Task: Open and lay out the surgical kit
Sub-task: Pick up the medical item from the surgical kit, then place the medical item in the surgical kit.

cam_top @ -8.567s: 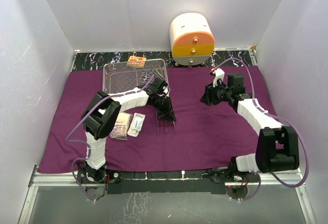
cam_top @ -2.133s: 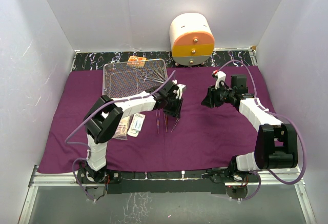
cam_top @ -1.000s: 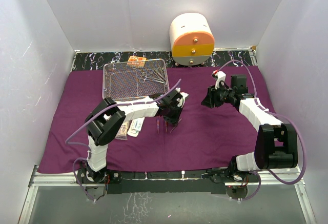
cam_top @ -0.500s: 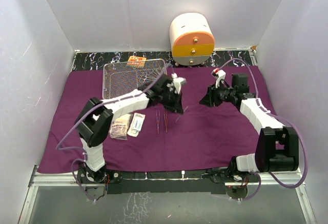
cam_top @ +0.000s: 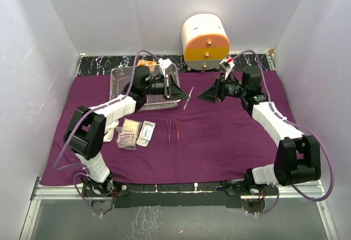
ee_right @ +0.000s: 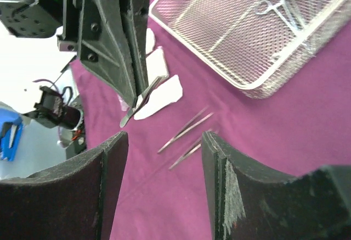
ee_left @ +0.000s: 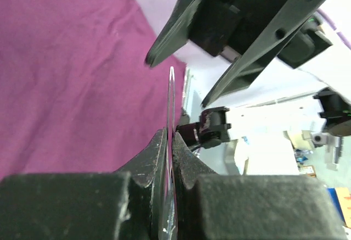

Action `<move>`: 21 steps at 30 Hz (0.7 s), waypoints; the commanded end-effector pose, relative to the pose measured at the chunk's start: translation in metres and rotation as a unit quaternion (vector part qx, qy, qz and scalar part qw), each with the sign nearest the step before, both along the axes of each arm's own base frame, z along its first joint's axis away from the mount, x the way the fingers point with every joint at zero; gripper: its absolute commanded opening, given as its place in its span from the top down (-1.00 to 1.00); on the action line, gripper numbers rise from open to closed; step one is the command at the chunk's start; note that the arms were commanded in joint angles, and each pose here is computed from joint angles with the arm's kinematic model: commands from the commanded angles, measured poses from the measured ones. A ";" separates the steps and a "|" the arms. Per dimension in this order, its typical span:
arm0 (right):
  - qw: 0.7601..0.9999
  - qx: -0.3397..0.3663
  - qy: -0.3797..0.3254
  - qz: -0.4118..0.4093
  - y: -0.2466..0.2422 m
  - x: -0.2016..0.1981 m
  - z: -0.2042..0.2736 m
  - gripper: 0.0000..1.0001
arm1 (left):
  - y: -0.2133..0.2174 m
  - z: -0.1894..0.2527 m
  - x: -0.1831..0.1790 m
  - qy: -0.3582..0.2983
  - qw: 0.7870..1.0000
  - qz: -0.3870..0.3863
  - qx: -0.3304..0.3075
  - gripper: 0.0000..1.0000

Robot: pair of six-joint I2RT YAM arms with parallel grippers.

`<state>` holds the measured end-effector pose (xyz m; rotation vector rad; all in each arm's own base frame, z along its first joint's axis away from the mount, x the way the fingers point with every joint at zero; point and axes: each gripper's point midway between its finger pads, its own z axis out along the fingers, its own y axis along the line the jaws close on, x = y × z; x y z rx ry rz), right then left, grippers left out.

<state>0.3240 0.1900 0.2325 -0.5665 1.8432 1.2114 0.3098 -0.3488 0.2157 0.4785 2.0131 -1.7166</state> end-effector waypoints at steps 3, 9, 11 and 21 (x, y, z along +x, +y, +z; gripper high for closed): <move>0.997 0.047 -0.036 0.050 0.043 -0.004 0.038 -0.09 | 0.021 0.092 -0.004 -0.081 0.991 -0.006 -0.108 1.00; 0.993 0.078 -0.041 0.081 0.070 -0.012 0.051 -0.03 | 0.023 0.106 -0.002 -0.089 0.986 0.008 -0.140 1.00; 0.992 0.083 -0.046 0.089 0.076 -0.014 0.057 0.01 | 0.024 0.107 -0.001 -0.087 0.986 0.013 -0.143 1.00; 0.987 0.108 -0.041 0.108 0.088 -0.021 0.069 0.26 | 0.024 0.103 0.001 -0.079 0.986 0.020 -0.145 1.00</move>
